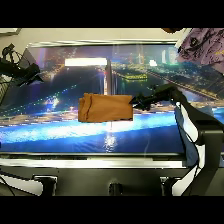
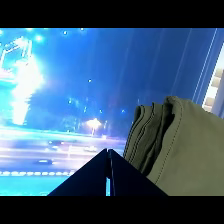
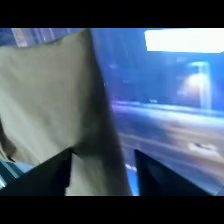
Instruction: Fold the clothes and pants, and hang the long-sleeved shirts on hangers.
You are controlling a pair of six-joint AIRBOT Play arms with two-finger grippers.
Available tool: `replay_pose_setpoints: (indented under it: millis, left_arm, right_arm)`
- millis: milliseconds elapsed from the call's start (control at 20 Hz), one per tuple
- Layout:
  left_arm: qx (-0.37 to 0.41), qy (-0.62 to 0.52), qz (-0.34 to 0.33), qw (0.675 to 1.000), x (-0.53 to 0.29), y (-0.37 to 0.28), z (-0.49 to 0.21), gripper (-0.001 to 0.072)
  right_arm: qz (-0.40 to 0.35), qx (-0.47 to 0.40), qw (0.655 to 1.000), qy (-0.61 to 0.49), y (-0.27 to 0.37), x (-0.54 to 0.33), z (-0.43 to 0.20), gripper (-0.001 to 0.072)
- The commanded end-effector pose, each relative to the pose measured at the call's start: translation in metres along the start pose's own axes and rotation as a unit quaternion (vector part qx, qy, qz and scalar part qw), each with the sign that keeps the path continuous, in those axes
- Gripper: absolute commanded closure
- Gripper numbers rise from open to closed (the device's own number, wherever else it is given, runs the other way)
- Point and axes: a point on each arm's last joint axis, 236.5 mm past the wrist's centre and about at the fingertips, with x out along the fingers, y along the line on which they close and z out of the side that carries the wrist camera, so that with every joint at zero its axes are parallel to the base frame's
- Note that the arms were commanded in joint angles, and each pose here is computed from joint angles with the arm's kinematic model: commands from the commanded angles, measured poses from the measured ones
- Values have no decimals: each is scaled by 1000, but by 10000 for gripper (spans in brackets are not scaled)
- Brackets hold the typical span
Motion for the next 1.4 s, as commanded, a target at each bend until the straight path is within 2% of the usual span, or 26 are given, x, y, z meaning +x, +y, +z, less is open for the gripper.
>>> replay_pose_setpoints:
  millis: [0,100,150,350,550,850,1100,1350]
  left_arm:
    - [1,0,0,1000,0,-1,0,691]
    - [3,1,-1,1000,1,-4,-1,691]
    - [6,2,-2,1000,1,-6,-2,691]
    - [11,4,-3,1000,3,-12,-4,691]
    - [14,5,-4,1000,4,-15,-6,691]
    - [15,7,-5,1000,4,-15,-6,692]
    - [14,7,-7,1000,4,-16,-7,691]
    - [7,16,-25,1000,4,-25,-11,691]
  right_arm:
    - [-1,-8,1000,14,2,20,-9,478]
    - [1,-9,1000,22,5,18,-13,665]
    - [4,-11,1000,17,9,13,-11,685]
    - [16,-9,998,-67,40,-46,30,686]
    - [23,22,986,-167,45,-134,85,686]
    - [2,74,950,-303,6,-263,138,686]
    - [-7,134,908,-398,-35,-360,145,686]
    - [-69,202,856,-470,-60,-439,114,687]
